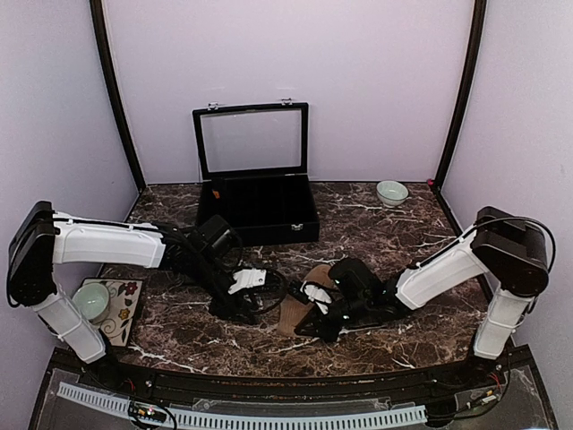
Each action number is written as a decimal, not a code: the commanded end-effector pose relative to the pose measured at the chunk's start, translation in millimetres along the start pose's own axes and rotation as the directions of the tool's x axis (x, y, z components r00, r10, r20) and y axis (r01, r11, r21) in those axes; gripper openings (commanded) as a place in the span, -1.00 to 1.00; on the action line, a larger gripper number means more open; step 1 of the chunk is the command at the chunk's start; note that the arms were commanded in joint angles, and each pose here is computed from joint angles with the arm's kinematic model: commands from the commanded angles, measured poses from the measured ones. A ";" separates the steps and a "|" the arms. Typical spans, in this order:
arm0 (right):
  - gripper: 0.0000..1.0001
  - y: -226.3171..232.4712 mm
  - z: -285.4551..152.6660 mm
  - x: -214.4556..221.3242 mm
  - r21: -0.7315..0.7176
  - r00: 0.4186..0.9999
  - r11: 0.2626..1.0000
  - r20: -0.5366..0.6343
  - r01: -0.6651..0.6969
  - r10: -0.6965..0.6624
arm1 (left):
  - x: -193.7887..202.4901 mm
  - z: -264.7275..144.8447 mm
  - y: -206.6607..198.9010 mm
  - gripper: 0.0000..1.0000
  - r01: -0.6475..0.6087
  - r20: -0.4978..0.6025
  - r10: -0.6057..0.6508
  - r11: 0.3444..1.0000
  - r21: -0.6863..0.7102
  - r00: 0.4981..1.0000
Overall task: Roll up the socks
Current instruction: Roll the sock at the center of the board.
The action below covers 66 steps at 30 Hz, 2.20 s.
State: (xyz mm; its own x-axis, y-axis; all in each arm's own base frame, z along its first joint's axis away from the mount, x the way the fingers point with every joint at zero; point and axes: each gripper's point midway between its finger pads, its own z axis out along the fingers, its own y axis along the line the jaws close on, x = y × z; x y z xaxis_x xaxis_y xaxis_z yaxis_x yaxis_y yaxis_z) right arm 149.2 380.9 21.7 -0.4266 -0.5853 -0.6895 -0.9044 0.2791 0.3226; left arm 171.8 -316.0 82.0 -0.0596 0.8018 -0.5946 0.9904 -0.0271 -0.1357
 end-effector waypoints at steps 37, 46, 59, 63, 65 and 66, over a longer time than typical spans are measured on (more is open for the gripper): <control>-1.00 -15.9 13.4 81.7 0.074 0.742 0.791 -0.303 -0.607 0.597 | -30.9 55.2 -14.5 -0.35 -0.360 -0.123 0.358 0.933 0.006 0.926; -1.00 -17.6 16.3 77.4 0.058 0.740 0.784 -0.291 -0.618 0.606 | -39.8 53.7 -14.2 -0.33 -0.347 -0.088 0.345 0.938 -0.017 0.935; -1.00 -15.9 16.4 74.3 0.036 0.738 0.774 -0.277 -0.632 0.616 | -18.9 81.4 2.0 -0.35 -0.336 -0.158 0.327 0.941 -0.033 0.932; -1.00 -15.7 17.2 74.9 0.031 0.735 0.770 -0.277 -0.637 0.619 | -11.5 85.3 4.6 -0.39 -0.337 -0.177 0.325 0.941 -0.040 0.929; -1.00 -15.5 17.1 74.4 0.029 0.735 0.770 -0.275 -0.637 0.619 | -8.0 87.1 5.4 -0.46 -0.338 -0.184 0.325 0.940 -0.043 0.927; -1.00 -15.2 17.1 74.5 0.029 0.735 0.769 -0.275 -0.638 0.620 | -6.2 88.2 6.2 -0.52 -0.341 -0.187 0.327 0.939 -0.047 0.926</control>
State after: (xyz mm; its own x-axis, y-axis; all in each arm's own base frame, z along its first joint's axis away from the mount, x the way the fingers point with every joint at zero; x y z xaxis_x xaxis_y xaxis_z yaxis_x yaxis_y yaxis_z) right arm 153.1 392.5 15.9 -0.8254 -0.4457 -0.3466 -0.5319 0.4081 0.7420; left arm 167.8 -379.3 26.3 0.2952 0.8298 -0.4736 0.9546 -0.2764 0.1107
